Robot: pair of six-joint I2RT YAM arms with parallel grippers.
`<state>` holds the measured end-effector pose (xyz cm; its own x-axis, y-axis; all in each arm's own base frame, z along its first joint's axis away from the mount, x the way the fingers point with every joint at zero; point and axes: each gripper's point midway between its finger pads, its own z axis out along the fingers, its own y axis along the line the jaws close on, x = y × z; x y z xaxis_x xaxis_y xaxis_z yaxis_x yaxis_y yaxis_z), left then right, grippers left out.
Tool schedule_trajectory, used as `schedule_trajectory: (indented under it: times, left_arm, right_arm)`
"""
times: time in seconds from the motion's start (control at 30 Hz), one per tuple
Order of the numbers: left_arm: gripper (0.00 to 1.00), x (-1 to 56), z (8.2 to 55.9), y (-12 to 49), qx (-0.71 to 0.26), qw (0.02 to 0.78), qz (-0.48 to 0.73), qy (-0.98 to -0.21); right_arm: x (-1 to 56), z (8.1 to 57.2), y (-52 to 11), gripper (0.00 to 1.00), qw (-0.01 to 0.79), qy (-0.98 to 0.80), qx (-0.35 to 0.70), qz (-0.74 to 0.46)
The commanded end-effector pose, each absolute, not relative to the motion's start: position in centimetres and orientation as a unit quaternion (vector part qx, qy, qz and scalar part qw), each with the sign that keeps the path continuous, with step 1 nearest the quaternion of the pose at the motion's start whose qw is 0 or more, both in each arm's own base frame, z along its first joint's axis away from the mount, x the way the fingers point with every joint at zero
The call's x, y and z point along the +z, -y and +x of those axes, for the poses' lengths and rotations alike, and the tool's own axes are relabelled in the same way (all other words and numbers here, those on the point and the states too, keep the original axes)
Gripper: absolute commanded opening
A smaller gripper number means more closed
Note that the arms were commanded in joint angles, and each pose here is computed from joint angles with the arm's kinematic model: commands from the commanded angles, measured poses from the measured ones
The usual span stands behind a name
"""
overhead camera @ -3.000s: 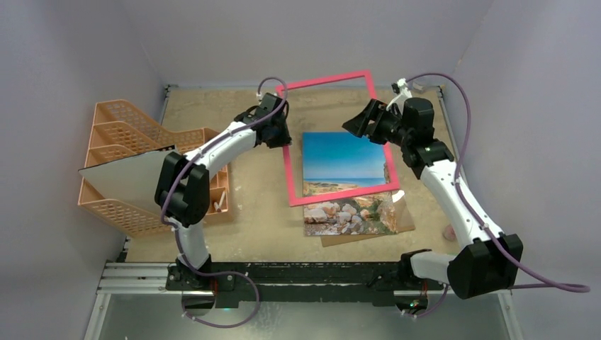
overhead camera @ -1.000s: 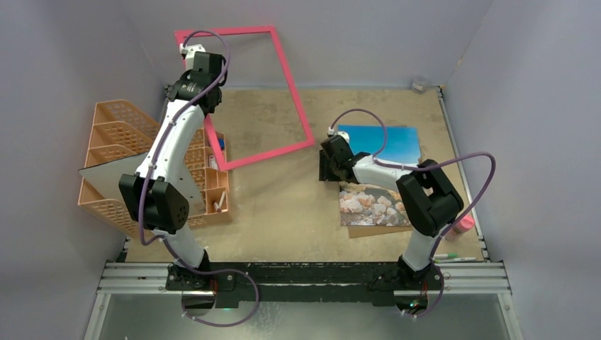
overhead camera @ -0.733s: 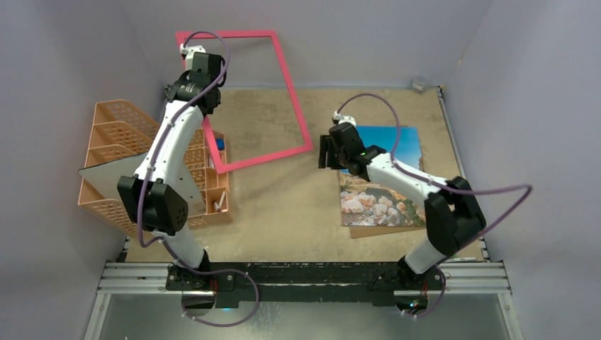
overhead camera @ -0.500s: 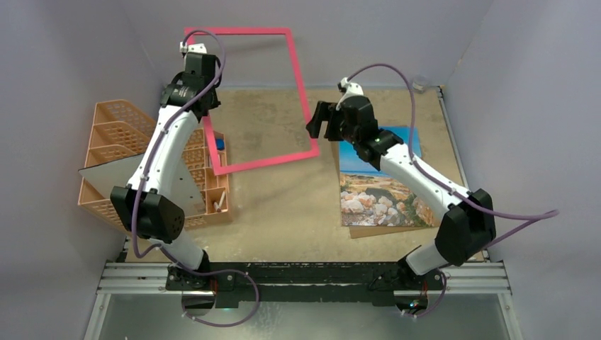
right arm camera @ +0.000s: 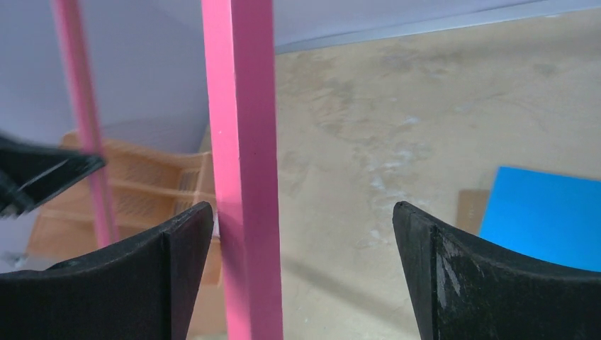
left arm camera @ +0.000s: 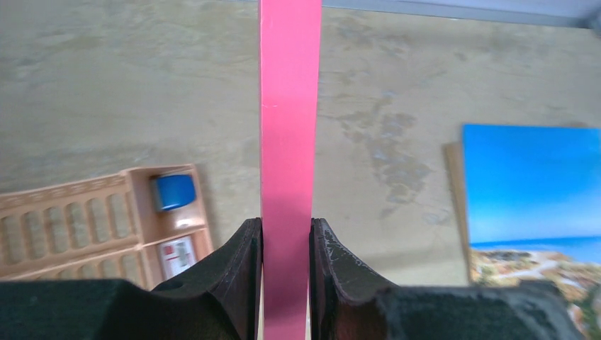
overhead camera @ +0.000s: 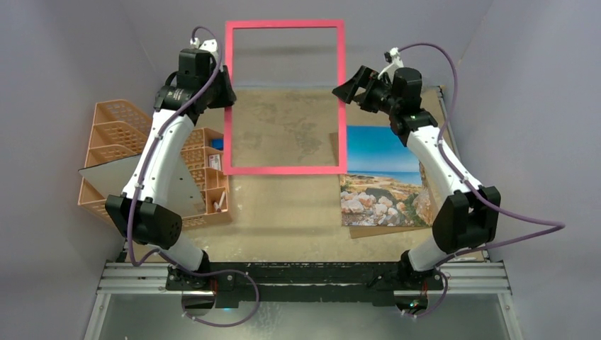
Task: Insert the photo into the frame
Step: Move the photo frame item to the center of the board, then turn over the photo frame at the center of the board.
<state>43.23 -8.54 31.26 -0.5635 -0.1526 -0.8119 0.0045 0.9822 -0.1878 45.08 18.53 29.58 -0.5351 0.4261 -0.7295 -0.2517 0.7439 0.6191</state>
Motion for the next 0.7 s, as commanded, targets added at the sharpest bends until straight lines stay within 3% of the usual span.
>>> schedule_trajectory:
  times: [0.0, 0.1, 0.2, 0.3, 0.5, 0.67]
  left_arm:
    - [0.0, 38.1, 43.1, 13.4, -0.238, 0.524, -0.007, -0.818]
    - [0.0, 38.7, 43.4, 14.6, -0.267, 0.521, 0.007, -0.811]
    - [0.0, 38.5, 44.0, 14.9, -0.274, 0.518, 0.006, -0.81]
    - [0.0, 38.1, 44.5, 15.5, -0.29, 0.512, 0.004, -0.809]
    - [0.0, 37.6, 45.4, 16.7, -0.324, 0.503, 0.003, -0.801]
    - [0.0, 37.0, 46.0, 17.0, -0.33, 0.496, 0.002, -0.803]
  right_arm:
    - [37.8, 39.1, -22.3, 0.99, 0.499, -0.7, 0.504, -0.082]
    - [39.4, 37.5, -21.8, 0.96, 0.49, -0.684, 0.535, -0.08]
    - [40.6, 36.2, -20.2, 0.85, 0.495, -0.659, 0.564, -0.049]
    - [43.8, 33.3, -19.3, 0.81, 0.529, -0.594, 0.605, -0.037]
    - [45.9, 31.4, -19.3, 0.72, 0.525, -0.567, 0.633, -0.04]
    - [46.0, 32.1, -19.5, 0.53, 0.512, -0.578, 0.635, -0.034]
